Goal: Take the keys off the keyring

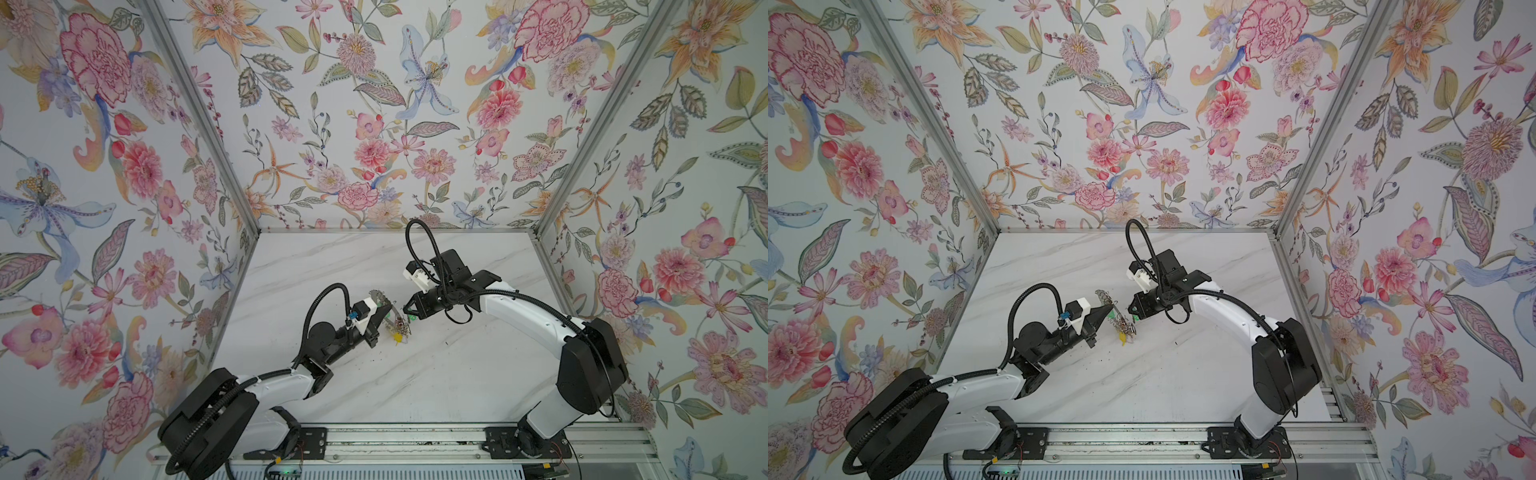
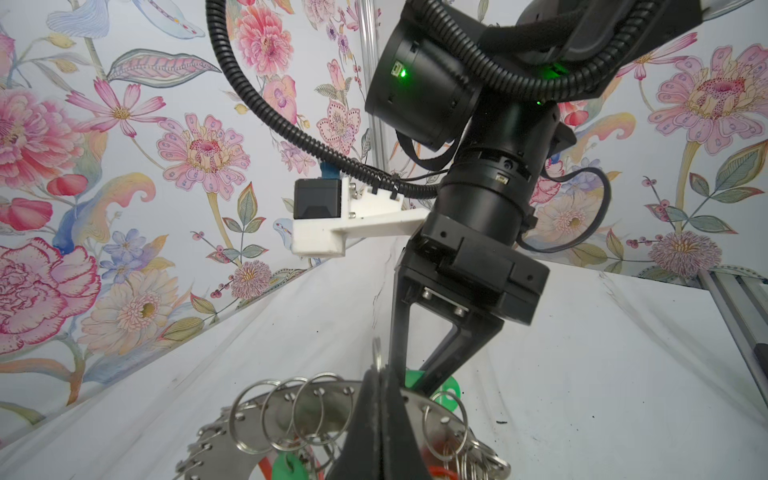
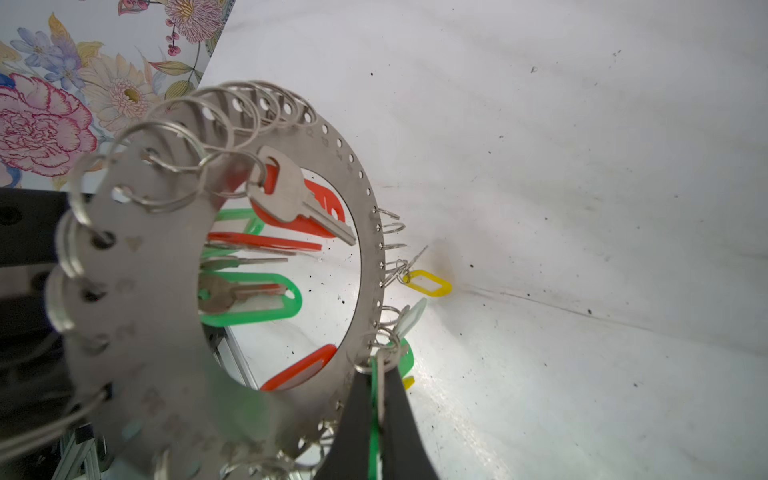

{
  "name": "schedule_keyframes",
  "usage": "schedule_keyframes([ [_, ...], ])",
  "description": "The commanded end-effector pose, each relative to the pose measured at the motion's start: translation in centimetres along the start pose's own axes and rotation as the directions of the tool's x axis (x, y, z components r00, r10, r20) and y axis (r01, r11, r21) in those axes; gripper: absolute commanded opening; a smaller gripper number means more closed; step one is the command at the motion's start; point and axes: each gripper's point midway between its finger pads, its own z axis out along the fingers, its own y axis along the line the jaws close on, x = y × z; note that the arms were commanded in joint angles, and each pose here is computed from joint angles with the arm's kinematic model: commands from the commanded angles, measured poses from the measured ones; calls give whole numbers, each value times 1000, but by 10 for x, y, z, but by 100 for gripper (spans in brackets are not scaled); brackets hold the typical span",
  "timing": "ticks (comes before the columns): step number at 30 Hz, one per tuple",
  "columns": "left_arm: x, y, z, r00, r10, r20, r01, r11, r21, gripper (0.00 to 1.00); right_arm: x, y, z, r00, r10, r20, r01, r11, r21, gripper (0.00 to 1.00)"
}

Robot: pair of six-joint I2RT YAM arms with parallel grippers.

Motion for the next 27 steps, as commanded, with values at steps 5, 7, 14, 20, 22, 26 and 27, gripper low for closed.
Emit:
schedule_keyframes([
  [5,1,36,10,995,68,-80,-79,987,-142,0,-4,-83,-41,995,46,91,-77,923,376,0],
  [7,14,59,4,992,35,-122,-59,978,-201,0,-2,-127,-58,992,61,111,-111,832,543,0],
  [14,23,129,7,991,14,-134,-55,948,-312,0,-4,-240,-87,967,167,194,-256,634,730,0],
  [20,29,143,8,993,-36,-113,2,957,-288,0,8,-291,-74,951,206,229,-307,585,751,0],
  [22,41,139,-5,992,-57,-116,19,951,-310,0,22,-294,-57,956,224,188,-286,581,762,0],
  [26,79,141,-33,977,-78,-200,-10,915,-404,0,36,-293,-35,964,248,101,-232,585,777,0],
  [27,86,141,-39,972,-86,-219,-15,907,-421,0,35,-290,-33,967,237,90,-216,587,780,0],
])
